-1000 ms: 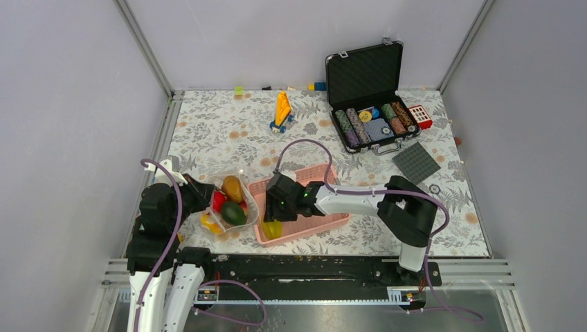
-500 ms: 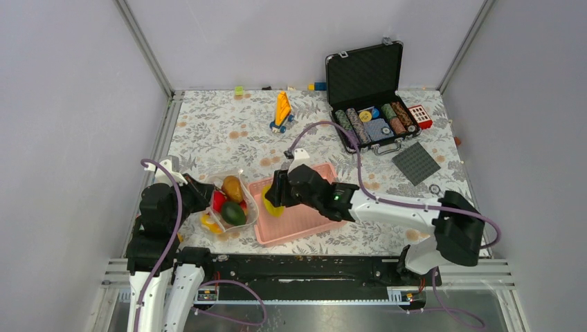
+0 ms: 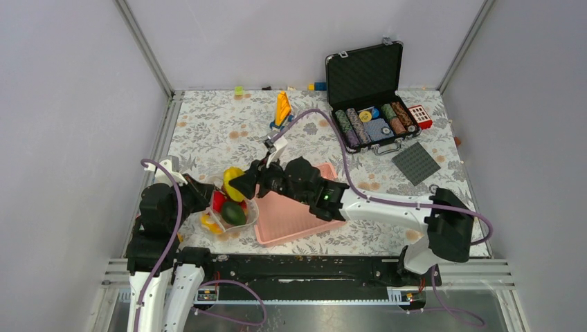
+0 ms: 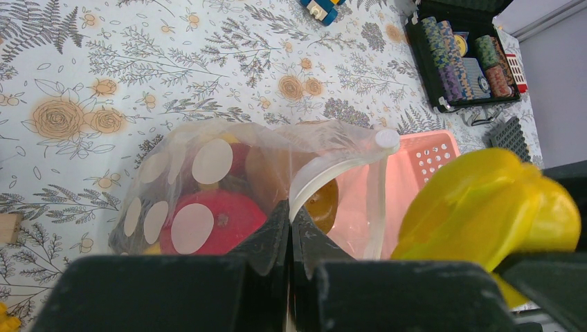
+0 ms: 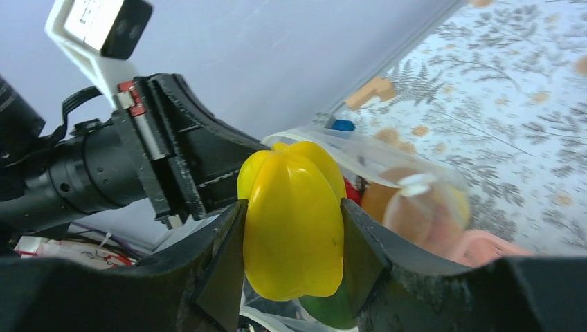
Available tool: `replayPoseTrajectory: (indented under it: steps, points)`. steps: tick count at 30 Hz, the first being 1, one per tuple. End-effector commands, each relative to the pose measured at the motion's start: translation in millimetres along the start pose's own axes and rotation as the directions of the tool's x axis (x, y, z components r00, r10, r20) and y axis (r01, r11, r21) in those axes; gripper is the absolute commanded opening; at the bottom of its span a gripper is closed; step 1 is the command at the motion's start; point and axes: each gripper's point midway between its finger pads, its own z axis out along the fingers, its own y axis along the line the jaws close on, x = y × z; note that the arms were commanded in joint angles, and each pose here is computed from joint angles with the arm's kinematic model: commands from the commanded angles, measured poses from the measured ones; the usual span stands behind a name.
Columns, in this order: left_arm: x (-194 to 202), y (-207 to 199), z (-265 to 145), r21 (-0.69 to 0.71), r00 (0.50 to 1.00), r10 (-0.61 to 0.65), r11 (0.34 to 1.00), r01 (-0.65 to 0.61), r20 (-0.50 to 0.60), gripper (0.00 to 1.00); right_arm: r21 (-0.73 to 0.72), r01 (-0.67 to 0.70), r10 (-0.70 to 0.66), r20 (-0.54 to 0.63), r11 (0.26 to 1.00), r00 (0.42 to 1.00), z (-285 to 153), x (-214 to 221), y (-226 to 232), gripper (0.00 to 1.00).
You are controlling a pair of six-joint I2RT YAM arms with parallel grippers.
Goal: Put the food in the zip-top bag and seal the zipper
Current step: Place the fake fruit in the zipper food storage bag.
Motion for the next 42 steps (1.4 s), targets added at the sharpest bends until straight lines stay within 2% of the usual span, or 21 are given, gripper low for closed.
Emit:
replayPoseTrajectory:
  steps: [1, 12, 18, 31, 37, 42]
  points:
    - [-19.8, -5.3, -1.9, 0.02, 0.996, 0.004, 1.0, -0.006, 0.086, 0.0, -0.148, 0.03, -0.017, 0.088, 0.988, 0.996, 18.0, -11.7, 42.9, 0.04]
    - [-18.7, -8.5, -2.8, 0.039, 0.996, 0.005, 0.999, -0.009, 0.085, 0.0, -0.093, 0.084, -0.069, 0.149, 0.992, 0.986, 44.5, 12.7, 26.1, 0.05]
    - [-19.1, -9.4, -3.2, 0.044, 0.996, 0.007, 0.999, -0.011, 0.085, 0.0, -0.049, 0.094, -0.081, 0.221, 0.994, 0.972, 49.3, 14.0, 14.4, 0.04]
    - [-19.8, -7.3, -2.7, 0.031, 0.996, 0.005, 1.0, -0.008, 0.087, 0.0, -0.009, 0.246, -0.246, 0.016, 0.969, 0.969, 33.6, 83.0, -0.1, 0.07]
    - [-18.9, -7.9, -2.0, 0.035, 0.997, 0.005, 0.999, -0.008, 0.082, 0.0, 0.04, 0.276, -0.273, -0.064, 0.96, 0.96, 42.3, 87.4, -2.3, 0.12]
    - [-17.2, -13.9, -1.6, 0.069, 0.998, 0.011, 0.997, -0.016, 0.069, 0.0, 0.17, 0.272, -0.251, -0.135, 0.947, 0.958, 52.6, 83.5, -14.7, 0.18]
